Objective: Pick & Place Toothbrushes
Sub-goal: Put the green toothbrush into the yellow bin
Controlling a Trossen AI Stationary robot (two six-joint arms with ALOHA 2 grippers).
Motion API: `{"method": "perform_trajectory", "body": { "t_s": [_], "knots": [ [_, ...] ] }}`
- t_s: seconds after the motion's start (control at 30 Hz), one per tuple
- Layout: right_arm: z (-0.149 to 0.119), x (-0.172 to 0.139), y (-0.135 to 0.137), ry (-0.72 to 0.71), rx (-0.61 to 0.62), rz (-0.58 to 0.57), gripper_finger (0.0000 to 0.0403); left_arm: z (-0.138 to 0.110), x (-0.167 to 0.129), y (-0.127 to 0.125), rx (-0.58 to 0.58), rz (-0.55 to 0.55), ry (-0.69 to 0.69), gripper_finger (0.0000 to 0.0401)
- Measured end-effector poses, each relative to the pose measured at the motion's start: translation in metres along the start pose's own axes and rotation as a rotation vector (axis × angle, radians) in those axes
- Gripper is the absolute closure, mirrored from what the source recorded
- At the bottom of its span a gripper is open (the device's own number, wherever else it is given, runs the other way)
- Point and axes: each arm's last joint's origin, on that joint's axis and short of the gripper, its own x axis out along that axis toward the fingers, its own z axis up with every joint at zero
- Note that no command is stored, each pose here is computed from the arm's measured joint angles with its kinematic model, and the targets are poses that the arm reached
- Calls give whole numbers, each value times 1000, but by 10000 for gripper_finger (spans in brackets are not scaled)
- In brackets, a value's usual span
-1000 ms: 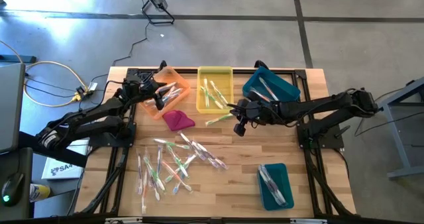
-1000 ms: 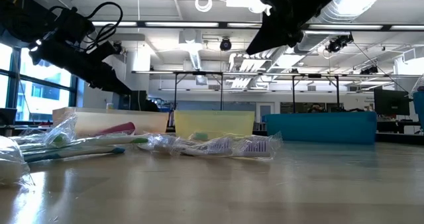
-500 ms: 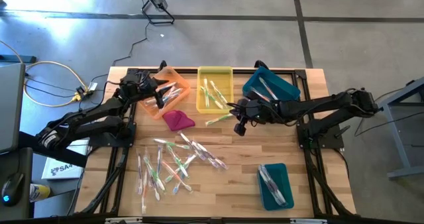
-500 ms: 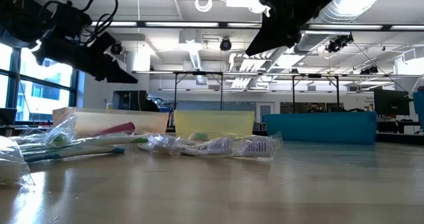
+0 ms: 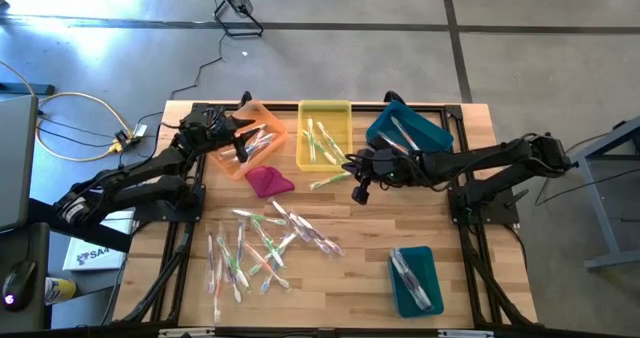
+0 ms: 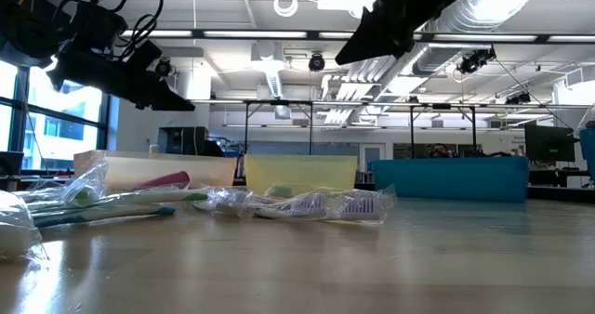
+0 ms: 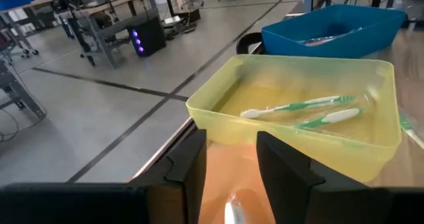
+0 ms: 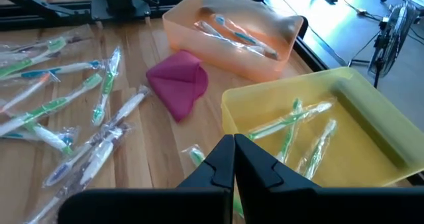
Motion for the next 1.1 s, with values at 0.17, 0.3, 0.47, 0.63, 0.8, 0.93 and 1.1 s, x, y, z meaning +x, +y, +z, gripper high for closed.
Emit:
{"method": "perform_trajectory", "body": {
  "t_s": [0.17,0.3,0.47,0.63,0.8,0.93,1.1],
  "knots": [
    [0,0,-1,-3,2,-3,401,2,2,-8,18,-46,-13,326],
    [0,0,-1,-3,2,-3,401,5,3,-14,46,-81,-29,367],
    [0,0,1,-1,-25,21,401,11,2,-22,90,-119,-71,398],
    [1,-2,6,-16,-48,36,401,20,-7,-24,113,-116,-138,397],
    [2,-2,5,-23,-46,35,401,26,-18,-24,137,-104,-170,400],
    [2,-2,6,-29,-44,37,401,27,-28,-25,137,-108,-159,400],
    [2,-2,8,-27,-50,47,401,27,-38,-27,134,-111,-150,400]
  ]
}}
